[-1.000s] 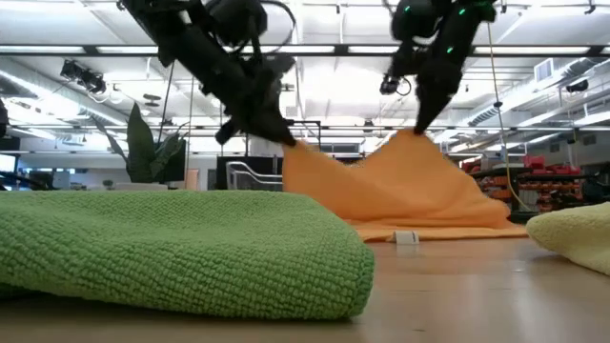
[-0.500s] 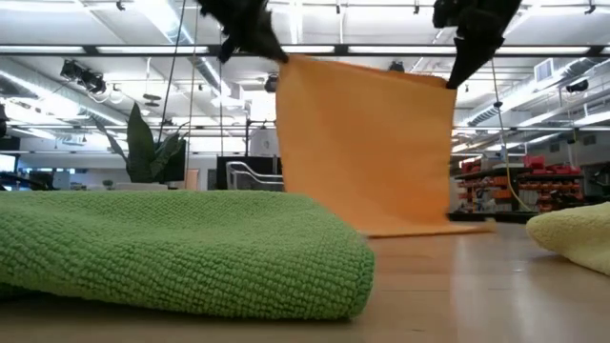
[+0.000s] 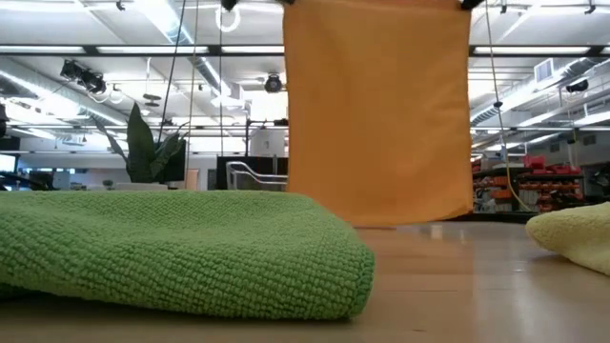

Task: Fold microfiber towels
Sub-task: Fold the orange microfiber cloth

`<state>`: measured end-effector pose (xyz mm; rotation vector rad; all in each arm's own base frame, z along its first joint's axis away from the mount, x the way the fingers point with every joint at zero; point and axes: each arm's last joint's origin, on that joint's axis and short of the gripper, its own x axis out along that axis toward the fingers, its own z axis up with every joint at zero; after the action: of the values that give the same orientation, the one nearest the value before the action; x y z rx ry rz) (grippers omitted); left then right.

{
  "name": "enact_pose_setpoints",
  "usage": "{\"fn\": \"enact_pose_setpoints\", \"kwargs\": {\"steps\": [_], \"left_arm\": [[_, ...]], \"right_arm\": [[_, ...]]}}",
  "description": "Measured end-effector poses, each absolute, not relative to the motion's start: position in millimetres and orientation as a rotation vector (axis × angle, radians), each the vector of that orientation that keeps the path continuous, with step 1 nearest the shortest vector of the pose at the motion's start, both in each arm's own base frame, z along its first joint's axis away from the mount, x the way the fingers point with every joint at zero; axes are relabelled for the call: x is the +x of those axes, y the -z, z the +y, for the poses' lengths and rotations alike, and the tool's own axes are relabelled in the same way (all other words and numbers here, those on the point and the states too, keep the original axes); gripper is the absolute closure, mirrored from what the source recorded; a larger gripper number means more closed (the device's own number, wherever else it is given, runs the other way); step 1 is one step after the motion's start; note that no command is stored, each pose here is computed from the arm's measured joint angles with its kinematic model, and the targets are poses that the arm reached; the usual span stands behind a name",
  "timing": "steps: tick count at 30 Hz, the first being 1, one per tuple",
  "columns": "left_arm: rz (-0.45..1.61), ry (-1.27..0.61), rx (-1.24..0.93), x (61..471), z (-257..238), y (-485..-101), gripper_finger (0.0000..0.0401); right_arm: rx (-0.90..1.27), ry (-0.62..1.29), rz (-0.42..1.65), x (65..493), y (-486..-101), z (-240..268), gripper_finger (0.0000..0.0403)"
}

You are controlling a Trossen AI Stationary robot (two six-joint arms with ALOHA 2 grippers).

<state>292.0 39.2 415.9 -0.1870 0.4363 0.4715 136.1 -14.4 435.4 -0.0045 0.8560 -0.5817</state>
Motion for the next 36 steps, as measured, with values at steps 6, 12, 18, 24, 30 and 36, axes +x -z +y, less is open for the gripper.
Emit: {"fn": "enact_pose_setpoints", "kwargs": {"steps": [6,12,18,24,30,36], "left_arm": [[0.446,-0.405,-0.212,286.4,6.8,-429.1,0.0396],[0.498,-0.352,-0.316,280.7,-28.0,-424.6,0.0396],[0.448,-0.345,-0.384,279.1,-48.3,-427.4,0.0396],[0.398,-0.369,-0.358,273.2,-46.1,-444.5,0.0396],[0.472,-0.461,-0.322,270.4,-32.8,-437.2,0.0396],[0.599,-0.493,-0.314,287.6,-19.1,-412.7,0.0396]], "right_arm": [[0.087,0.452,0.89,128.4,-443.0,5.1,0.0403],[0.146,0.272,0.943,134.6,-437.2,33.9,0.0403],[0.172,0.203,0.953,133.6,-436.0,52.9,0.0403],[0.153,0.226,0.846,126.1,-456.0,47.3,0.0403],[0.131,0.299,0.81,126.4,-460.7,33.2,0.0403],[0.134,0.365,0.935,139.2,-438.3,19.6,0.0403]]}}
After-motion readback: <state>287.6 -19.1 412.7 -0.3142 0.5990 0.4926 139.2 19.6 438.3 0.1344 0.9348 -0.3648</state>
